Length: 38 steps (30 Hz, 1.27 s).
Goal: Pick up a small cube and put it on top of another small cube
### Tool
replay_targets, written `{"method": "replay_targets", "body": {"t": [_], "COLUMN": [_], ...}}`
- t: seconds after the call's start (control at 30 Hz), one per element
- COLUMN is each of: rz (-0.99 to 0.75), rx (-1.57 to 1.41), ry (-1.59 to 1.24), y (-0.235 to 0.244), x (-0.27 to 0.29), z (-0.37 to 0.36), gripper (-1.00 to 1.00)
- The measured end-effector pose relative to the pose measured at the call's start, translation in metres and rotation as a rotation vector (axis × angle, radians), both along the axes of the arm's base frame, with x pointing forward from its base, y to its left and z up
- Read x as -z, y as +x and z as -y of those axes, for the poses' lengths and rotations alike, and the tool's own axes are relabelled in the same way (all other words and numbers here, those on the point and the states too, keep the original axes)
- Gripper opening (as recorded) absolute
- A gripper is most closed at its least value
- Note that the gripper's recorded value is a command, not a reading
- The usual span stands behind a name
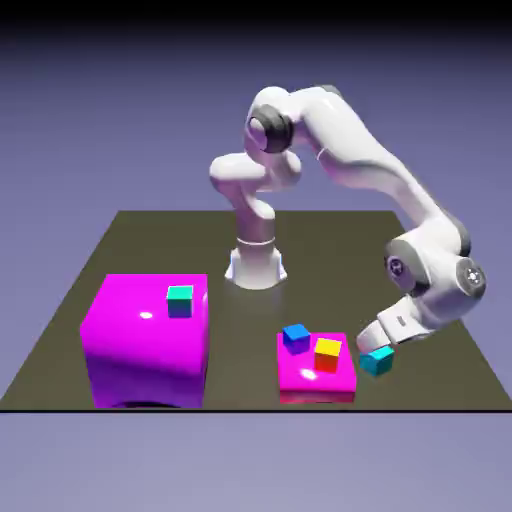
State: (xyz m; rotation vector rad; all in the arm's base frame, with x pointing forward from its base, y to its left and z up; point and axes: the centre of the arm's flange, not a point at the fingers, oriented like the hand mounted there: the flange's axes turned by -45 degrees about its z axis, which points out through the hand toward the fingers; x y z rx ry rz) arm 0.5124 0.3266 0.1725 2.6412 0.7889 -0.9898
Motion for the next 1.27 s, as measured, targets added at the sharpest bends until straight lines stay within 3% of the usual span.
{"method": "replay_targets", "body": {"t": [0.1,0.27,0.3,0.5,0.7,0.97,1.0,1.27], "rz": [-0.085,-0.086,-0.086,-0.086,-0.093,-0.094,-0.094,-0.092], "rx": [-0.022,-0.022,-0.022,-0.021,0.329,0.337,0.337,0.335], "ry": [-0.045,-0.046,-0.046,-0.045,-0.030,-0.028,-0.028,-0.029], "y": [-0.009,-0.036,-0.039,-0.011,0.082,0.049,0.048,0.082], "x": [0.023,0.073,0.077,0.027,-0.094,-0.045,-0.043,-0.095], "z": [-0.014,0.005,0.007,-0.013,0.144,0.156,0.157,0.148], "gripper": [0.00,0.00,-1.00,-1.00,-1.00,-1.00,1.00,1.00]}}
